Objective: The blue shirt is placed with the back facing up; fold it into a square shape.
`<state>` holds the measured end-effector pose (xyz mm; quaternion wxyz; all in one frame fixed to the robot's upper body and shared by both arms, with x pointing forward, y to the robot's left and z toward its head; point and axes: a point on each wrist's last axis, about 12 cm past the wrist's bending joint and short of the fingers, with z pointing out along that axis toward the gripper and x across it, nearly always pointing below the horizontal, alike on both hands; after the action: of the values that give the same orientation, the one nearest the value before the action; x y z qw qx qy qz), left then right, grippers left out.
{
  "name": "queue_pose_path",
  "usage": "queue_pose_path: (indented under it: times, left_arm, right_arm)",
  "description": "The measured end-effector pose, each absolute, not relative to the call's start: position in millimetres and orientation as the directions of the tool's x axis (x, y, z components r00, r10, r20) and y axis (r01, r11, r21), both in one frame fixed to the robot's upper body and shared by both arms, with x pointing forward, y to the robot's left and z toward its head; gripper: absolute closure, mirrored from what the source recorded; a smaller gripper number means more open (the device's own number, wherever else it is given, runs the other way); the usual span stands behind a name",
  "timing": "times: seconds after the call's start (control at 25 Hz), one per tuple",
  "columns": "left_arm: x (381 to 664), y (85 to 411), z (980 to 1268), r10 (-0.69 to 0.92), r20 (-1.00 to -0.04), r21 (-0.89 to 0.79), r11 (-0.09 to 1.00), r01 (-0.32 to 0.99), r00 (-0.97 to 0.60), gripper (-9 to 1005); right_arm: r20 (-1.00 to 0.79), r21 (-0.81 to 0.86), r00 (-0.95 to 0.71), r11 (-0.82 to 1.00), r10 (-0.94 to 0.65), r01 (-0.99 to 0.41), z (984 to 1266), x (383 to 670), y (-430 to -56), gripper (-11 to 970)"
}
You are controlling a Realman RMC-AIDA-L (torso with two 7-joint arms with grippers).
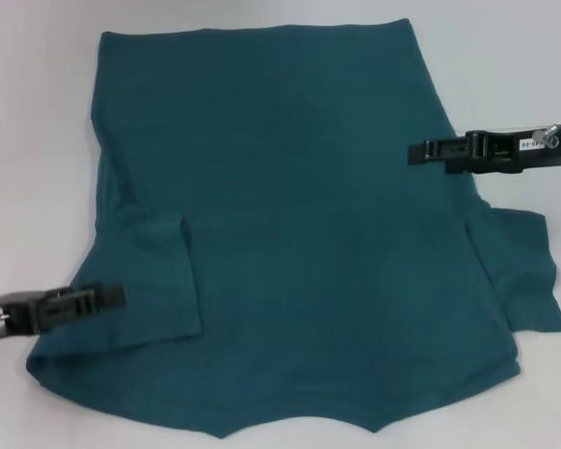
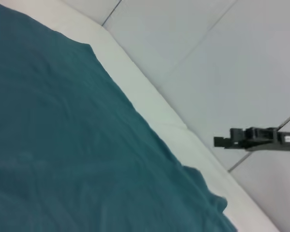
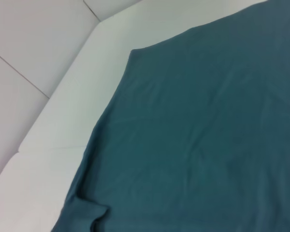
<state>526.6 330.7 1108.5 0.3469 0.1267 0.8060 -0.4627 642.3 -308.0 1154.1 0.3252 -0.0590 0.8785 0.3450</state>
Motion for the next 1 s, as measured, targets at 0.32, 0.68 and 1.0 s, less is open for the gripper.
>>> queue_pose_path:
  times: [0.32,0.68,1.0]
  left_arm:
    - [517.0,330.4,1092.5,-0.145,-0.663,-0.672,0.547,0.499,-0.734,396]
    - [523.4,326.7,1093.4,-0.161,-0.663,-0.675,0.55,0.492,-0.731,402]
    - [528.6,322.1,1091.7,-0.174,-0.658,-0.679,0.557,0.478,-0.733,400]
  right_arm:
    - [-0.541,0.592,-0.83,0.763,0.137,-0.26,1158.6,627.5,-338.1,47]
    - [-0.416,0.576,-0.884,0.814,0.213,-0.075,1148.3,595.3,-393.3,46]
    - [-0.422,0.629,-0.854,0.777,0.304,-0.034,1143.1,581.5,-410.0,46]
